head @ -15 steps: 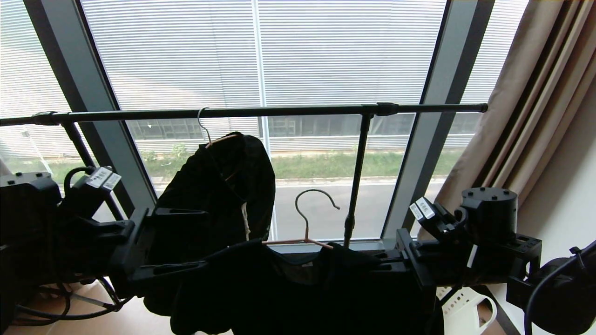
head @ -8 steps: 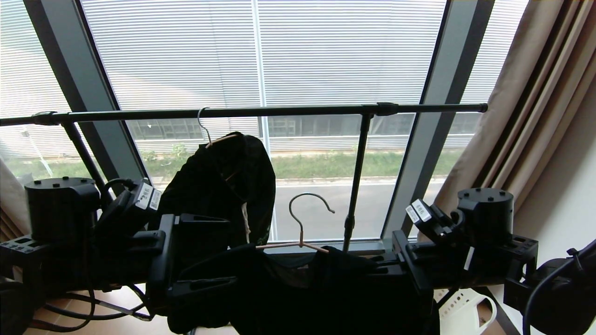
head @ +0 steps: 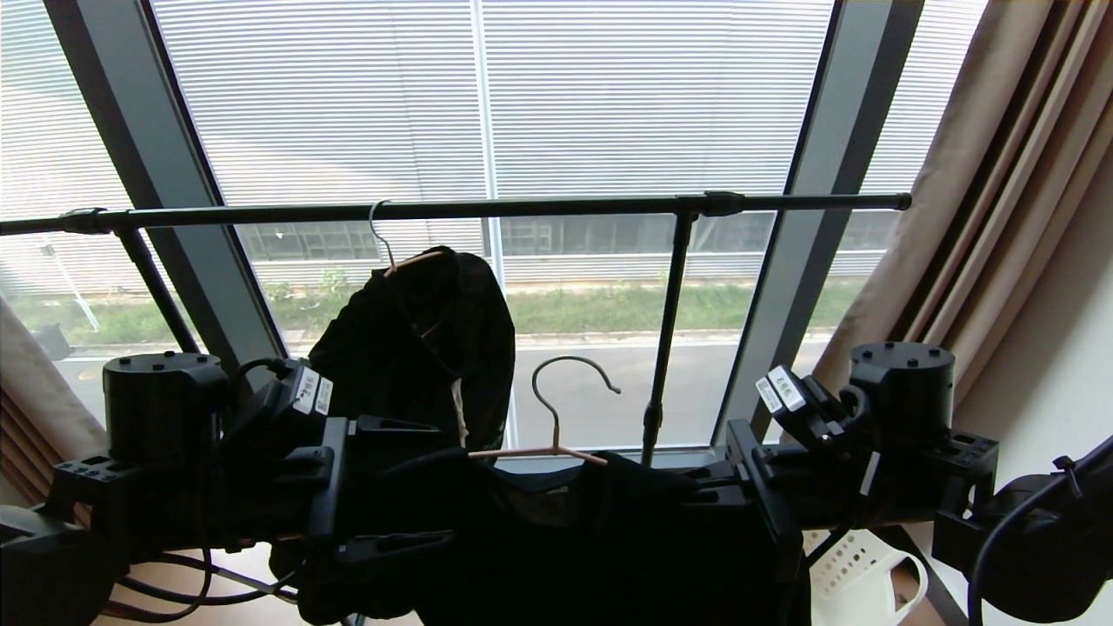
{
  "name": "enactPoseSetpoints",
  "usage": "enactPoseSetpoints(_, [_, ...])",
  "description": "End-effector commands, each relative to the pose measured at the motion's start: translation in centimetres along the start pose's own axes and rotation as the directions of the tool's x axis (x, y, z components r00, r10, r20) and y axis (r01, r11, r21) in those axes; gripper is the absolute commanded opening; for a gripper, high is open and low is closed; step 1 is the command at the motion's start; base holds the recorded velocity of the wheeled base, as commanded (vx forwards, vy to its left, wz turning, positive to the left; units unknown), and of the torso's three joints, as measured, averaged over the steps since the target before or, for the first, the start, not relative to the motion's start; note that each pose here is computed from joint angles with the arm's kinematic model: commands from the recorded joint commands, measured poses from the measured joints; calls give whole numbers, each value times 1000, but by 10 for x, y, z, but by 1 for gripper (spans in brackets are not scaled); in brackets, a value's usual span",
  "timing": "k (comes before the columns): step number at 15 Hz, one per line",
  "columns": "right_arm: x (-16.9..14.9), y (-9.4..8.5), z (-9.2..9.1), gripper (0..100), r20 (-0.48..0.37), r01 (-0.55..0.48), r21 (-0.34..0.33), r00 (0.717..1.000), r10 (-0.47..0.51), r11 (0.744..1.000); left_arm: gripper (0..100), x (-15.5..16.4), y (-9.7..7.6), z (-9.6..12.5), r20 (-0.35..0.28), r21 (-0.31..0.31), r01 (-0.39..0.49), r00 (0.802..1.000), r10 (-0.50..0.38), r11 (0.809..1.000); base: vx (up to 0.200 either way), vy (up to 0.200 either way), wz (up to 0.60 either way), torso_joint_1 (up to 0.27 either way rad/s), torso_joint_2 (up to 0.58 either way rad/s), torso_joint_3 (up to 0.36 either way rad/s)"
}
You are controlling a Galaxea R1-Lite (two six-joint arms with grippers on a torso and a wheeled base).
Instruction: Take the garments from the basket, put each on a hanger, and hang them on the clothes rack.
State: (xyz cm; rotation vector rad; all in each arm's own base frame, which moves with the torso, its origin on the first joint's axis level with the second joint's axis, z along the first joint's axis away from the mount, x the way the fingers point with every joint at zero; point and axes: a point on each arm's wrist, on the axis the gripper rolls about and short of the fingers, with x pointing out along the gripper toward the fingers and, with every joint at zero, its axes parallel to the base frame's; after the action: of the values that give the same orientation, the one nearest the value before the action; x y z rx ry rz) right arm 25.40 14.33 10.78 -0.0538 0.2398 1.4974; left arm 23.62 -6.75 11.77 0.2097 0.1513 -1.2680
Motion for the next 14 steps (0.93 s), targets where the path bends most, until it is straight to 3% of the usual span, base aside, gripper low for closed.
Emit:
enactPoseSetpoints(1, [-1,1,0,0,1,-2,-3,1000,2,1000,0,3,1,-7,-9,-18,5,1000,-5,1000,0,0,0,0,0,0])
enactPoseSetpoints(9, [-1,-1,4,0,8,12,-12,1000,-12,1000,0,2,-1,-9,0,0,3,1000,-3,1000,0,0,0,0,0,0])
enactPoseSetpoints(14, [-9,-6,3,0,5,69,-3,998,-69,998,0,0,1,-9,0,-2,-8,1000,8,1000,0,0,0,0,0,0])
